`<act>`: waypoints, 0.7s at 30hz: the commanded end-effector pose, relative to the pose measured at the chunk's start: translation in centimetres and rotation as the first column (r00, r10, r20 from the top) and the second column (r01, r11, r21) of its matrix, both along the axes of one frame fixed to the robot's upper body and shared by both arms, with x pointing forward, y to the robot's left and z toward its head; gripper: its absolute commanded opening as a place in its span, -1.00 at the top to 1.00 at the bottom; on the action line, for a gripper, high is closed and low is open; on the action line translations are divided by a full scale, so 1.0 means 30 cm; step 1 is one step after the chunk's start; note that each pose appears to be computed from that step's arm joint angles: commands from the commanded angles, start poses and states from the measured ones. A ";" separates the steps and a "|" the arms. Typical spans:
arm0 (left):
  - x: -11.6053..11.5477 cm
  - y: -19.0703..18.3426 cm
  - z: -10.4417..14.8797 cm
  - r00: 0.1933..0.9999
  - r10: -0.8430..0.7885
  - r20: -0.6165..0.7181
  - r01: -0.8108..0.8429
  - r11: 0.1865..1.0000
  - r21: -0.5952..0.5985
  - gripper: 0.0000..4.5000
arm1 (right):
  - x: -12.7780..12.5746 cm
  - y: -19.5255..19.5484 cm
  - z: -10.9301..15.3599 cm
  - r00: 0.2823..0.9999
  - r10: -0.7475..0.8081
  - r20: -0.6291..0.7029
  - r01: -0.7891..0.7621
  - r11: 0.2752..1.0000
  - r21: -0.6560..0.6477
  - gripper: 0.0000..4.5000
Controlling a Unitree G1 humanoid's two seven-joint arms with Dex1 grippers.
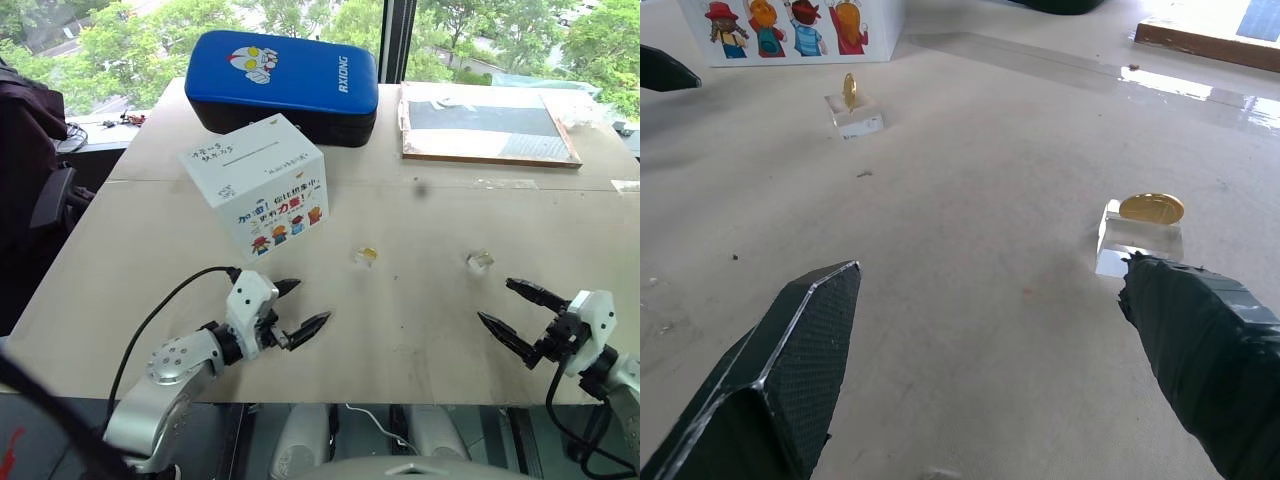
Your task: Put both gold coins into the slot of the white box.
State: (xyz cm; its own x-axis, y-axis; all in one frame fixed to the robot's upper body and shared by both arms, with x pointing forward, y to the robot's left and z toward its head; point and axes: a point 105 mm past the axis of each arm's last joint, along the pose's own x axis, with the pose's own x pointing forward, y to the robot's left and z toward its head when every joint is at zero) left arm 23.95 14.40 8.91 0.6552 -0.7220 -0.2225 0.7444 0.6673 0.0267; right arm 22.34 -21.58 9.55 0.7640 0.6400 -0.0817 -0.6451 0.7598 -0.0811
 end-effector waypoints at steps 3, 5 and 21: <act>0.007 -0.005 0.020 0.999 -0.012 0.036 0.012 1.000 -0.001 -0.98 | 0.016 -0.046 0.026 0.997 -0.056 0.056 0.058 0.998 -0.035 -1.00; 0.007 -0.007 0.021 0.999 -0.017 0.036 0.017 1.000 -0.001 -0.98 | 0.023 -0.051 0.026 0.996 -0.065 0.061 0.068 0.997 -0.040 -1.00; 0.017 0.001 0.036 0.998 -0.022 0.057 0.022 1.000 -0.005 -0.98 | 0.068 -0.075 0.032 0.989 -0.106 0.104 0.117 0.988 -0.104 -1.00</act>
